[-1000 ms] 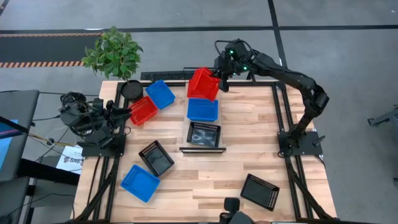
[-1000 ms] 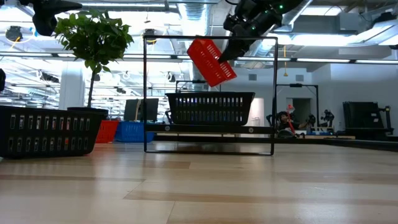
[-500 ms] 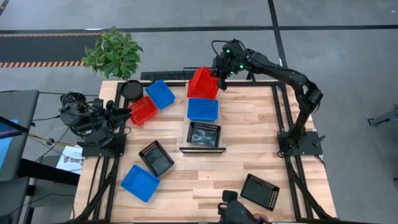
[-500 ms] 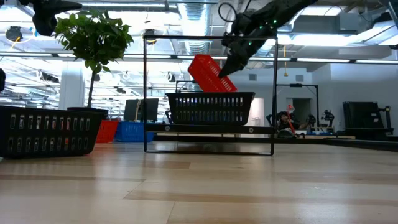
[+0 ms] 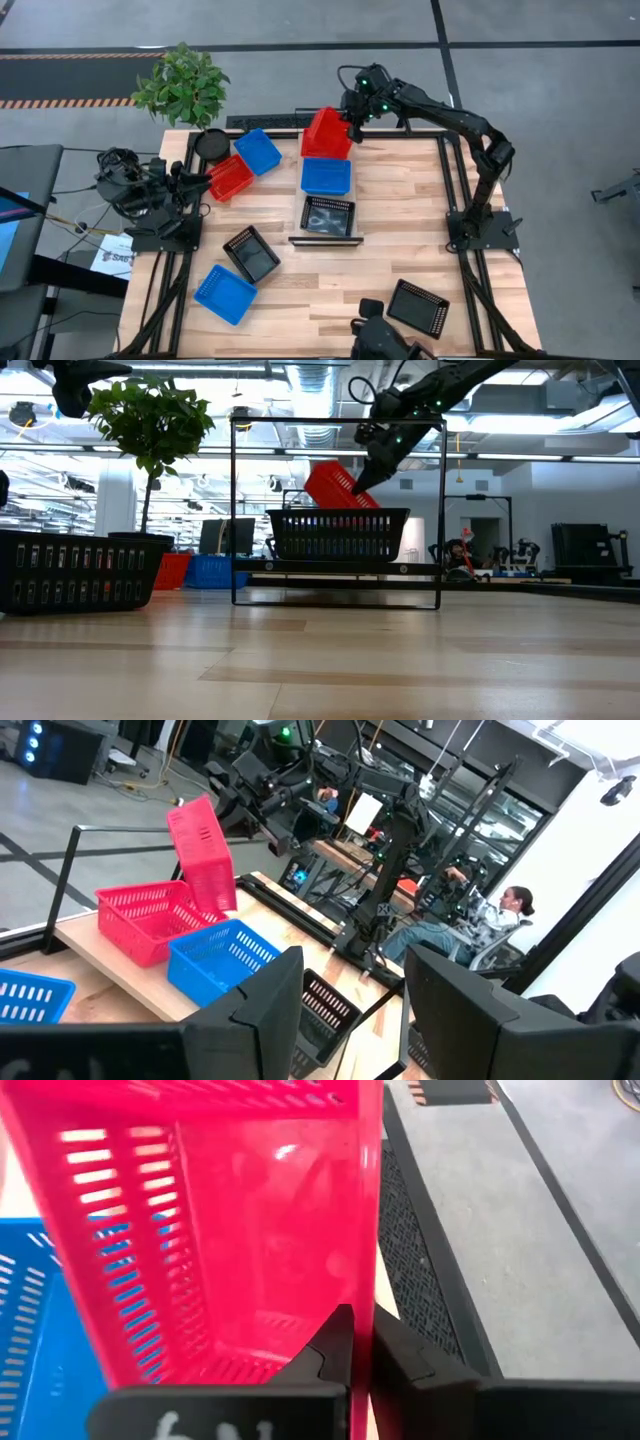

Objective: Stack baskets on shelf by color
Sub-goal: Stack the bottom red bin on the red bin on the shelf, then stack the top blue bin on the blue bin on the shelf

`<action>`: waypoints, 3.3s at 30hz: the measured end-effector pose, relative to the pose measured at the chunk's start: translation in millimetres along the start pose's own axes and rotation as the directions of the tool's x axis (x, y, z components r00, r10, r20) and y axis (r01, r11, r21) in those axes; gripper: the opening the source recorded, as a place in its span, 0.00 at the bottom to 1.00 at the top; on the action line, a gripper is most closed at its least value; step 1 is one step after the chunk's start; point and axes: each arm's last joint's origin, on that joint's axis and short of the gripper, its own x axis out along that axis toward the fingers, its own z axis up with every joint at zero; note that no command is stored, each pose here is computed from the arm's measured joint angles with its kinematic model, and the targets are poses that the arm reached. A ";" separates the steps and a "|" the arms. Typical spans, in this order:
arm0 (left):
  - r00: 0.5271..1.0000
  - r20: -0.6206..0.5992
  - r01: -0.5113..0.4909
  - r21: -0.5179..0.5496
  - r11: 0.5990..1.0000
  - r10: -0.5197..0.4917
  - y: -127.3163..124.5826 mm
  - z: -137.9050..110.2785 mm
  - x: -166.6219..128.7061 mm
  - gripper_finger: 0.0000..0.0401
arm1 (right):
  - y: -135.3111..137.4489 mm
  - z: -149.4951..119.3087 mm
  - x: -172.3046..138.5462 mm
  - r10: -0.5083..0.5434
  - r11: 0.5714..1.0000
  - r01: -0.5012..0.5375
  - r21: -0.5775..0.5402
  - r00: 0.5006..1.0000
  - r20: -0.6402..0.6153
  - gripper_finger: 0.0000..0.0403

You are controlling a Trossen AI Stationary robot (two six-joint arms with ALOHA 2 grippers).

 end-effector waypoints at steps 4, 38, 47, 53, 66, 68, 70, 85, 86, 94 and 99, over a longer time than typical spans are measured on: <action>1.000 0.000 0.000 0.000 1.000 0.000 0.0 0.0 0.0 0.42 | -1.6 -1.1 -0.5 -0.006 1.000 0.006 0.000 1.000 -0.005 0.14; 1.000 0.006 -0.030 0.030 0.999 0.030 1.9 -1.4 0.0 0.42 | 1.9 21.6 0.8 -0.101 0.964 0.059 0.258 0.983 0.153 0.31; 1.000 -0.002 -0.027 0.036 0.999 0.027 2.2 -2.2 0.0 0.42 | 17.6 28.5 14.0 -0.205 0.956 0.174 0.237 0.973 0.110 0.27; 1.000 -0.005 -0.025 0.038 0.999 0.025 2.3 -2.4 -0.1 0.42 | 17.4 14.8 42.0 -0.210 0.949 0.196 0.247 0.977 0.033 0.27; 1.000 -0.006 -0.026 0.040 0.999 0.026 2.5 -2.7 -0.1 0.42 | 16.9 3.0 59.9 -0.209 0.944 0.210 0.256 0.977 -0.032 0.27; 1.000 -0.006 -0.026 0.037 0.999 0.026 2.5 -2.7 -0.1 0.42 | 17.0 3.0 59.7 -0.208 0.944 0.210 0.256 0.978 -0.033 0.27; 1.000 -0.006 -0.026 0.036 0.999 0.027 2.5 -2.7 -0.1 0.42 | 17.1 2.8 59.7 -0.207 0.944 0.209 0.256 0.978 -0.035 0.27; 0.999 0.000 -0.046 0.029 0.999 0.046 3.6 -3.4 -0.1 0.42 | 46.5 41.7 -9.5 -0.191 0.959 0.166 0.231 0.977 0.090 0.26; 0.999 0.004 -0.053 0.028 0.998 0.053 3.8 -3.3 -0.1 0.42 | 50.3 45.1 -18.7 -0.188 0.960 0.161 0.230 0.977 0.102 0.26; 0.998 0.008 -0.060 0.024 0.998 0.060 4.2 -3.4 -0.1 0.42 | 80.3 46.7 -67.8 -0.111 0.962 0.101 0.253 0.993 0.027 0.26; 0.996 -0.016 -0.082 0.043 0.996 0.082 8.2 -8.5 -0.4 0.42 | 96.9 33.6 -71.3 -0.033 0.967 0.066 0.246 0.990 -0.137 0.27</action>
